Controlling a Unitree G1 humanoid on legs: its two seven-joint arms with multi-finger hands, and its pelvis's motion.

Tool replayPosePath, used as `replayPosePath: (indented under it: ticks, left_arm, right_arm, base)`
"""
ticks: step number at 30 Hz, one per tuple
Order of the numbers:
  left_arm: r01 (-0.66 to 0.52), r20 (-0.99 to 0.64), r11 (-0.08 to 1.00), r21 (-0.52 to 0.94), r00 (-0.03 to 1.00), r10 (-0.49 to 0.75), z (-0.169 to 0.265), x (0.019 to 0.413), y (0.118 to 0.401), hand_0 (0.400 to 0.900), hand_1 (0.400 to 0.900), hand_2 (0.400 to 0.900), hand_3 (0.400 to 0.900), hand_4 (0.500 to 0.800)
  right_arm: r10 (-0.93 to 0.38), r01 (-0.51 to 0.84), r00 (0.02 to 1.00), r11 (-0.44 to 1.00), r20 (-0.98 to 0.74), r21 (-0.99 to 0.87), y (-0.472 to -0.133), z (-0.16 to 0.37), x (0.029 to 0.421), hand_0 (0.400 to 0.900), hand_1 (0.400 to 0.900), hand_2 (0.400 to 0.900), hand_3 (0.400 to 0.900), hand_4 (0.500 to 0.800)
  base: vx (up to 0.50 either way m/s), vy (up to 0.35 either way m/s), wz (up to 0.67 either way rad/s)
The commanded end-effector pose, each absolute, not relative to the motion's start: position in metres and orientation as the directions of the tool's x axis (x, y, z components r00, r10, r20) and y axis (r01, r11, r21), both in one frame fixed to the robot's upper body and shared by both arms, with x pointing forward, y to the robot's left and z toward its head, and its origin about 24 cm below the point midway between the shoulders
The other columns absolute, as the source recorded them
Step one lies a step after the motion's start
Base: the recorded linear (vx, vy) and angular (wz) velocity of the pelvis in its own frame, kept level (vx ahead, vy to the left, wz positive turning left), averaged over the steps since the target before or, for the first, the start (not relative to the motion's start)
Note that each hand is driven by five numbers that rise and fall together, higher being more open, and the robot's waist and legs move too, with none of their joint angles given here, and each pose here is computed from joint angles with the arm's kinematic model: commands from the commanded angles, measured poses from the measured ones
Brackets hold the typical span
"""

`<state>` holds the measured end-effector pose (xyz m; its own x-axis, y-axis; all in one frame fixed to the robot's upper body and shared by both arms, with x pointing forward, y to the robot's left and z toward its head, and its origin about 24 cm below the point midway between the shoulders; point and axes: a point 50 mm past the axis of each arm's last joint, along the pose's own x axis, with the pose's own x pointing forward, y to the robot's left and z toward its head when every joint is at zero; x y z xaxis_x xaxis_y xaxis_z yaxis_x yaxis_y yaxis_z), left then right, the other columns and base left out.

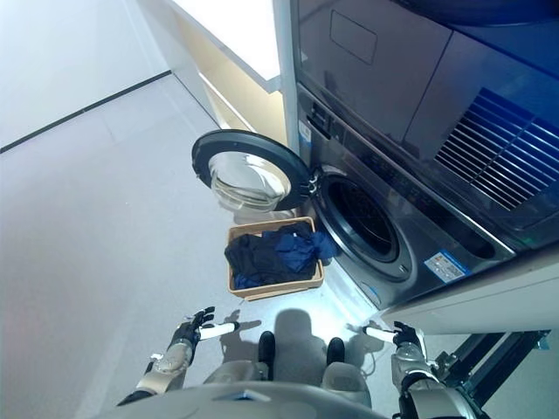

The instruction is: Put the clothes in the basket into the washing machine.

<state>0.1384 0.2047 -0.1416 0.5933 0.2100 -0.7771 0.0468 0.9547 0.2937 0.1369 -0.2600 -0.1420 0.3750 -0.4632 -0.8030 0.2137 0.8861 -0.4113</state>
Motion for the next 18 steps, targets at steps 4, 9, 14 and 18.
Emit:
replayPosePath:
  ticks: [4,9,14,18]
  left_arm:
    - [-0.03,-0.71,0.942,0.333,0.65,0.271,-0.13,0.16,0.215,0.9,0.9,0.9,0.9,0.8]
    - [-0.023,-0.717,0.942,0.334,0.643,0.27,-0.132,0.158,0.214,0.9,0.9,0.9,0.9,0.8]
    - [-0.025,-0.717,0.942,0.334,0.642,0.271,-0.132,0.158,0.215,0.9,0.9,0.9,0.9,0.8]
    - [-0.035,-0.717,0.943,0.331,0.64,0.275,-0.132,0.158,0.215,0.9,0.9,0.9,0.9,0.8]
  right_arm:
    - [-0.482,0.197,0.413,0.876,-0.772,-0.441,-0.262,-0.136,0.152,0.9,0.9,0.9,0.9,0.8]
    - [-0.478,0.196,0.413,0.878,-0.775,-0.437,-0.261,-0.136,0.151,0.9,0.9,0.9,0.9,0.8]
    - [-0.476,0.2,0.428,0.879,-0.768,-0.433,-0.261,-0.135,0.155,0.9,0.9,0.9,0.9,0.8]
    - [-0.47,0.204,0.453,0.882,-0.758,-0.425,-0.259,-0.132,0.163,0.9,0.9,0.9,0.9,0.8]
  base:
    - [0.0,0.0,0.0]
    - [0.0,0.0,0.0]
    - [0.0,0.0,0.0]
    - [0.0,0.0,0.0]
